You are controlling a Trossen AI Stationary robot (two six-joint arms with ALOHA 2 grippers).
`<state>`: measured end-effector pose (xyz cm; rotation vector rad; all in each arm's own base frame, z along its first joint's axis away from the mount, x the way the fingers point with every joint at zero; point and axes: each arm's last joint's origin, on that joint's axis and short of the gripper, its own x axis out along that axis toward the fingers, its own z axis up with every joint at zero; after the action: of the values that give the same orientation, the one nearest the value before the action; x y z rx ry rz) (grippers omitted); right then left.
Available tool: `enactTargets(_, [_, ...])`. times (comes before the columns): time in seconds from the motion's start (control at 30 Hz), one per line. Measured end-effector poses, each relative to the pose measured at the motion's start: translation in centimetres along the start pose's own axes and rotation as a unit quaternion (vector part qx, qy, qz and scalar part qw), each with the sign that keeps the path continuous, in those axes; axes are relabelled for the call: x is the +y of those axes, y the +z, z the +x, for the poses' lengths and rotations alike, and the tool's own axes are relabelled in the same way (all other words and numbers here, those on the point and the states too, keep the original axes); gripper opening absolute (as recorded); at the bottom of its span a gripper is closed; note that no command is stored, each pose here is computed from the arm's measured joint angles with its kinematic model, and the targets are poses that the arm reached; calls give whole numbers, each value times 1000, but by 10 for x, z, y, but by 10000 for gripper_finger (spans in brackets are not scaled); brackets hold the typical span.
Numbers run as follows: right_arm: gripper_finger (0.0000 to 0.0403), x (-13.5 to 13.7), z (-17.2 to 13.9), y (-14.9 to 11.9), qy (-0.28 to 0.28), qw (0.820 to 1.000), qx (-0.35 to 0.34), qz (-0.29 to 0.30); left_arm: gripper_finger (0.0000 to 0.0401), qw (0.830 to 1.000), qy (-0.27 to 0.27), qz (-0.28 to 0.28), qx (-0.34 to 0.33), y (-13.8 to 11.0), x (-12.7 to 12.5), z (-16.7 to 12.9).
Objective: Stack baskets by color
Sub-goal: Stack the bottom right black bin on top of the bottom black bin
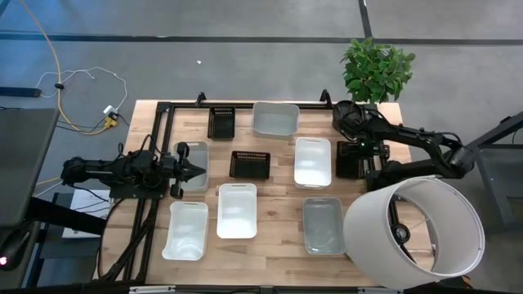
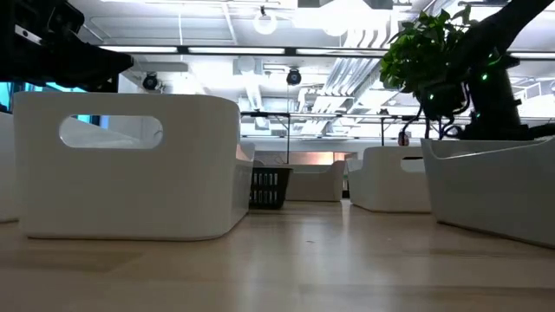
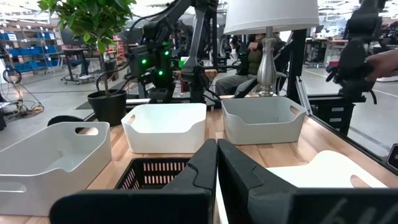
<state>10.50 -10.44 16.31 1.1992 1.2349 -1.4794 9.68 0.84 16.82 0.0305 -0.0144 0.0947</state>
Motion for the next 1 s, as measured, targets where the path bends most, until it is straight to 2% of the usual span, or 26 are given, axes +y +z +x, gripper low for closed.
enactTargets(0.07, [22, -4, -9, -3, 6, 1000, -11, 2, 3, 1000, 0, 0, 0, 0, 0, 0])
enactTargets(0.17, [5, -10, -30, -8, 17, 999, -41, 9, 3, 1000, 0, 0, 0, 0, 0, 0])
enactTargets(0.37, [1, -21, -84, -15, 89, 990, -111, 20, 3, 1000, 0, 0, 0, 0, 0, 0])
enactTargets(0.47, [1, -28, -112, -19, 105, 984, -145, 22, 3, 1000, 0, 0, 0, 0, 0, 0])
enactTargets(0.53, [1, -33, -130, -22, 115, 980, -163, 13, 3, 1000, 0, 0, 0, 0, 0, 0])
enactTargets(0.67, [1, -35, -162, -29, 171, 968, -181, -22, 3, 1000, 0, 0, 0, 0, 0, 0])
enactTargets(0.77, [0, -25, -173, -38, 226, 956, -176, -61, 3, 1000, 0, 0, 0, 0, 0, 0])
enactTargets(0.87, [0, -4, -175, -52, 280, 938, -170, -115, 3, 1000, 0, 0, 0, 0, 0, 0])
enactTargets(1.0, [0, 39, -171, -79, 345, 900, -173, -204, 3, 1000, 0, 0, 0, 0, 0, 0])
